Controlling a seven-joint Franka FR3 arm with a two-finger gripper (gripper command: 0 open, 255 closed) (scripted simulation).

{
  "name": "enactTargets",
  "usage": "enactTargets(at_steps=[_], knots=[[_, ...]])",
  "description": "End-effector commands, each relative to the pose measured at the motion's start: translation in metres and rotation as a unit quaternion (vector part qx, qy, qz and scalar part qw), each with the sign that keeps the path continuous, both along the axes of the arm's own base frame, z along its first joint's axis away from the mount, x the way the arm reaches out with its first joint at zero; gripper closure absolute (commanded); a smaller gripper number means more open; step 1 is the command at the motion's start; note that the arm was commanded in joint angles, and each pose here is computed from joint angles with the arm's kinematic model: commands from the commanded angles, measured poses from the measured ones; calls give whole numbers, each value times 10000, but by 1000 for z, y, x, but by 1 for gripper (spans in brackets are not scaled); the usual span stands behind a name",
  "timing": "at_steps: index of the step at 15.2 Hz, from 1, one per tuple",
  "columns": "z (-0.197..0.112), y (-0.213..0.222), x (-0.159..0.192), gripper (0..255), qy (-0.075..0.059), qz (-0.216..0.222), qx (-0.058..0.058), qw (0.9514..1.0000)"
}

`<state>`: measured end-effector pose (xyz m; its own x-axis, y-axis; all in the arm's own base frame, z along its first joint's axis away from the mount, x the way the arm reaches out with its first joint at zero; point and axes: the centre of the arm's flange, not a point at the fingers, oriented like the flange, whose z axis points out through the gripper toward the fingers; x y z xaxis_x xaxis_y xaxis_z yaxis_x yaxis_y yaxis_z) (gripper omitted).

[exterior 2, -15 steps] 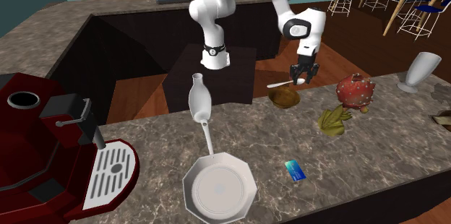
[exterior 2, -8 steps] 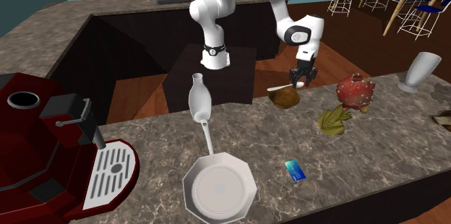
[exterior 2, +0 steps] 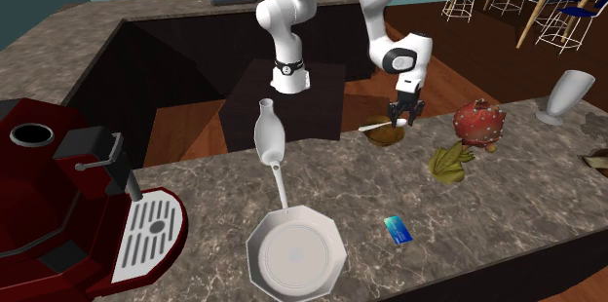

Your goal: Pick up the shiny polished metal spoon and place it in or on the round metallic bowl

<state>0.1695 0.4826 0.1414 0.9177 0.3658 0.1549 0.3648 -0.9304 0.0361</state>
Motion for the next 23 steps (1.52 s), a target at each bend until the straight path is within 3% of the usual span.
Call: enactTargets(at_steps=[1,8,9,14,18,23], knots=[[-5,1,0,255,-2,1,1,10000],[-5,1,0,255,-2,1,1,10000],[-5,1,0,0,-2,1,1,10000],[-5,1,0,0,-2,1,1,10000],[45,0,-8,0,-2,1,1,10000],[45,0,-8,0,-2,1,1,10000]])
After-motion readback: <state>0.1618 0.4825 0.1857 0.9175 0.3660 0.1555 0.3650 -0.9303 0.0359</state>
